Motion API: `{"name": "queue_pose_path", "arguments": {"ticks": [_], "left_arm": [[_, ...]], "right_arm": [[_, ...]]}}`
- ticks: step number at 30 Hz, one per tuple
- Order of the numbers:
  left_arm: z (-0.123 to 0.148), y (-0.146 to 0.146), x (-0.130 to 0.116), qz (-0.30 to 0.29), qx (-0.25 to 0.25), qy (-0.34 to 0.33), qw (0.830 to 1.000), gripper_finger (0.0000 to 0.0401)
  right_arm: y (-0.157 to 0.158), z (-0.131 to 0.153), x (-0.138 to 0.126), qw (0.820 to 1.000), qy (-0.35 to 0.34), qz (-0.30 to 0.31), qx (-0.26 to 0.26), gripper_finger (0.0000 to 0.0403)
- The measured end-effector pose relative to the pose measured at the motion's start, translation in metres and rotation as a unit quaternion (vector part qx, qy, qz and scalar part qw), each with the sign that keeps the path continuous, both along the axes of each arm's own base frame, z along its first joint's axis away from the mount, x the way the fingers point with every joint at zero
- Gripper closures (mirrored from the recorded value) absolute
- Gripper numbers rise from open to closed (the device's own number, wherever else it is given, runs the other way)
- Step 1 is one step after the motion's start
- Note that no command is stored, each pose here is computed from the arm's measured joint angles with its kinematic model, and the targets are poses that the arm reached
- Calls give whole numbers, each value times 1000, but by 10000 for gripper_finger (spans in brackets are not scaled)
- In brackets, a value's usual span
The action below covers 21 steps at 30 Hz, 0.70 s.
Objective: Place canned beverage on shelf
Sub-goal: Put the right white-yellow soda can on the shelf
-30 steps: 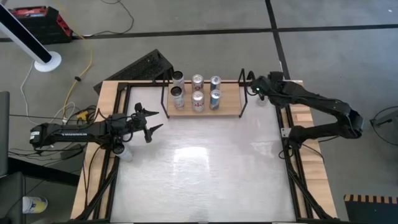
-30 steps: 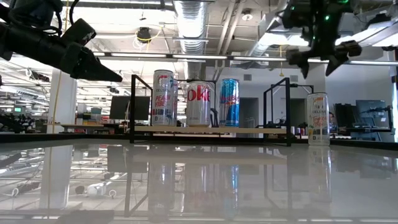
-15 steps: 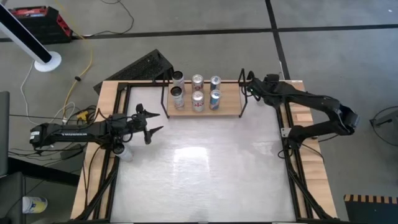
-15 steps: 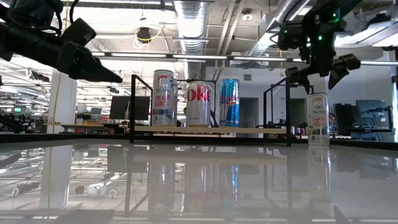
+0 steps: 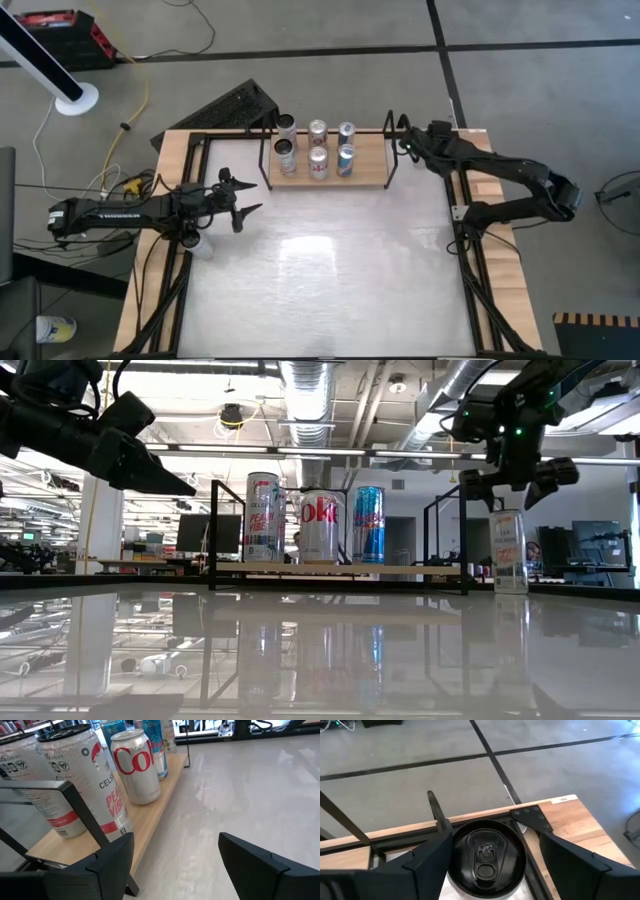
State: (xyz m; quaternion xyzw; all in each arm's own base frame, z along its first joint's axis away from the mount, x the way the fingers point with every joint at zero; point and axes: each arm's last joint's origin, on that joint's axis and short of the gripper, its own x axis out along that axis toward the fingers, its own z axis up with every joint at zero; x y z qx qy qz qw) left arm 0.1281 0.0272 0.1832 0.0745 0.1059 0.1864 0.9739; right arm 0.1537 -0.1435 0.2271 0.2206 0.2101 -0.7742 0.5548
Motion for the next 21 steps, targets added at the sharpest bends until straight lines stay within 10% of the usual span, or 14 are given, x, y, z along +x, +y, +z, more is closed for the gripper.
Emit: {"name": "queue_pose_path", "arguments": {"ticks": [21], "left_arm": [[0, 0, 0, 0, 1, 2, 1000, 126]], "right_arm": [[17, 17, -6, 999, -28, 32, -23, 78]]}}
